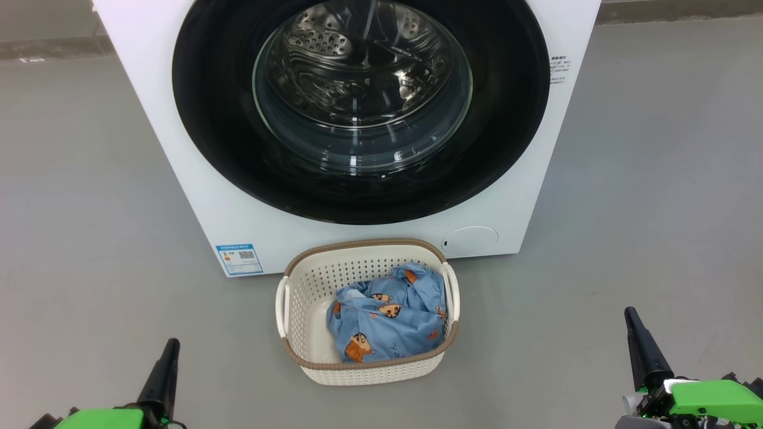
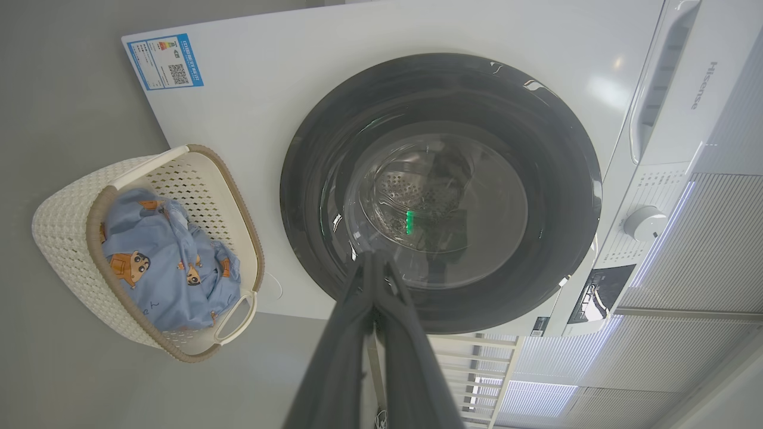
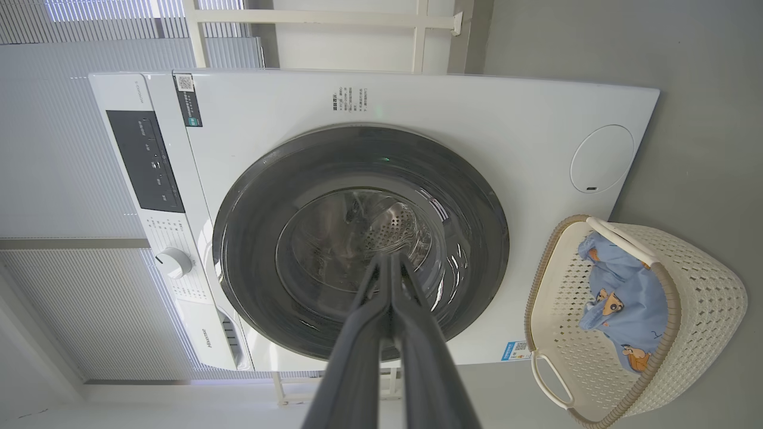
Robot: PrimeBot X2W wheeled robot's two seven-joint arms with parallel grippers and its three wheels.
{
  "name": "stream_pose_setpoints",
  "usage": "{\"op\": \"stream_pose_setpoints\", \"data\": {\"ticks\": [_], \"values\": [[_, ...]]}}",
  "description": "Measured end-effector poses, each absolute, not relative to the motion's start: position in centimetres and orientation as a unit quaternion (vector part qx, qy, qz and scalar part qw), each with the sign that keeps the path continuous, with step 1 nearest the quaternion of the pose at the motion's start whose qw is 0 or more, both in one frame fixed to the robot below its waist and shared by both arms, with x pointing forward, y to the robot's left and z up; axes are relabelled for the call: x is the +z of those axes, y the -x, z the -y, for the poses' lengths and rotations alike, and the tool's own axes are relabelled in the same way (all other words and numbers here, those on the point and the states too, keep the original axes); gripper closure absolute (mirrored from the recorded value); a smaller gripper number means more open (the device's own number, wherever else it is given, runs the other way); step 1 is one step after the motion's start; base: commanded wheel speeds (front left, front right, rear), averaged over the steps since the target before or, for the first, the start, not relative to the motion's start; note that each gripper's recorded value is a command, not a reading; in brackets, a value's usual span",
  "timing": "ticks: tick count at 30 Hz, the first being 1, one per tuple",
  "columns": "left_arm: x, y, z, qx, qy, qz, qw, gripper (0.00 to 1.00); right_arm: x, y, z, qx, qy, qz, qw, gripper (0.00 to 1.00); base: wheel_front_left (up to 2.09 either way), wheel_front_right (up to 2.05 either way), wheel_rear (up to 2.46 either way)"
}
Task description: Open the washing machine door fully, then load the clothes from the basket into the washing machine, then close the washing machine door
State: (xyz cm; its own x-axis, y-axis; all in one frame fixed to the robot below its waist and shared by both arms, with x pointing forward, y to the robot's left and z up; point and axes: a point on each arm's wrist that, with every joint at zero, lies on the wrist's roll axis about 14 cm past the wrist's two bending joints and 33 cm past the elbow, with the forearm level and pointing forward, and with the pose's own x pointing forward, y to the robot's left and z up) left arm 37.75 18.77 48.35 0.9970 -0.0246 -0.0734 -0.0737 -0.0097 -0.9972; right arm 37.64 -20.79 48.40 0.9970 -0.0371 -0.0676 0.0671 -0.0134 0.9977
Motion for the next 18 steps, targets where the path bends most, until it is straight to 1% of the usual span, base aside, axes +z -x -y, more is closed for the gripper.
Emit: {"op": "stream_pose_setpoints", "data": {"ticks": [18], "values": [[48.35, -37.75, -18.77, 0.017, 0.71, -0.035, 0.703, 1.0, 48.4, -37.64, 20.79, -0.037, -0.711, -0.011, 0.702, 1.0, 0.0, 0.0, 0.0]]}}
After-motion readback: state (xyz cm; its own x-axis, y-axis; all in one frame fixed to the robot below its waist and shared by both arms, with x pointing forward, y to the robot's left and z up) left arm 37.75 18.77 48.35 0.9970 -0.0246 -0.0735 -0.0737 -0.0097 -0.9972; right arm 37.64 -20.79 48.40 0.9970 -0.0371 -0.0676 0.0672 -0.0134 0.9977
